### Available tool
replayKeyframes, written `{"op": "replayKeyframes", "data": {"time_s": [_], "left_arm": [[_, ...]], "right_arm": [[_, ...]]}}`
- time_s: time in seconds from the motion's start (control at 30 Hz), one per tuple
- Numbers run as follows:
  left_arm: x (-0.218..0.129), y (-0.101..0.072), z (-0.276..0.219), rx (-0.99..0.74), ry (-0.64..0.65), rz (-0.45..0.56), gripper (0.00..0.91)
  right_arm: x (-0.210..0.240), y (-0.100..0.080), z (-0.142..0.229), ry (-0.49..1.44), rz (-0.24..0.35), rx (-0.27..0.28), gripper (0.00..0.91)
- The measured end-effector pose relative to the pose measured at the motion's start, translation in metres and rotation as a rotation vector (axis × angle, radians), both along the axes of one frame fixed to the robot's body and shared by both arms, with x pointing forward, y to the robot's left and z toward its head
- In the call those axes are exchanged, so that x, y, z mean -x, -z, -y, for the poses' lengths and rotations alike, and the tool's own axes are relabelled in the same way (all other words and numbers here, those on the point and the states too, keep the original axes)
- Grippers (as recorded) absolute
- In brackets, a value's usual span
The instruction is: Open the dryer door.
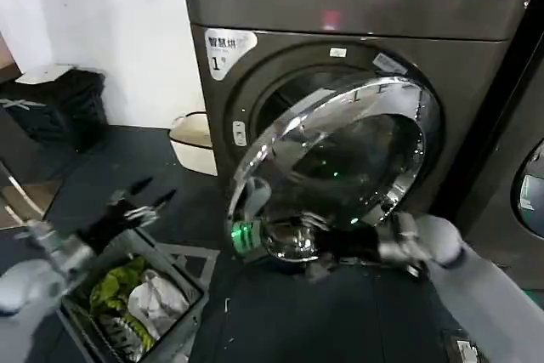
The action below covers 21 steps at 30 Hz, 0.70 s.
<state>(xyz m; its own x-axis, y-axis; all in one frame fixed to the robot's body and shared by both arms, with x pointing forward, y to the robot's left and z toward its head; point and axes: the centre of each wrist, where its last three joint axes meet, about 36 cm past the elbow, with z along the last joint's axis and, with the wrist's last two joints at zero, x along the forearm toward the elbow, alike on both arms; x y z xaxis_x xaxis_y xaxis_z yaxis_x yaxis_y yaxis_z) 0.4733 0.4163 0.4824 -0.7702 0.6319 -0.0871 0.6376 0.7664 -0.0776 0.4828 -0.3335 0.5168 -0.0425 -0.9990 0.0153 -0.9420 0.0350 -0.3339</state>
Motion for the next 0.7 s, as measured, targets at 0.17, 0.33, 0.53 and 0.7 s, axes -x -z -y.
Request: {"op": "replayKeyframes", "data": {"time_s": [0.17,0.33,0.53,0.7], "left_arm": [[-0.036,0.001,0.039,0.024,0.162,0.016,0.907],[-0.059,0.006,0.081,-0.002,0.285,0.027,0.907],[-0.067,0.010,0.130,-0.017,0.477,0.028,0.907],[-0.057,0.003,0.153,-0.035,0.587,0.043,0.907]], "right_arm": [[0.050,0.000,0.046,0.118,0.037,-0.025,0.907],[0.088,0.002,0.110,0.283,0.053,0.044,0.907],[0.132,0.010,0.175,0.583,0.029,0.033,0.907],[0.182,-0.001,0.202,0.907,0.036,-0.020,0.907]]}}
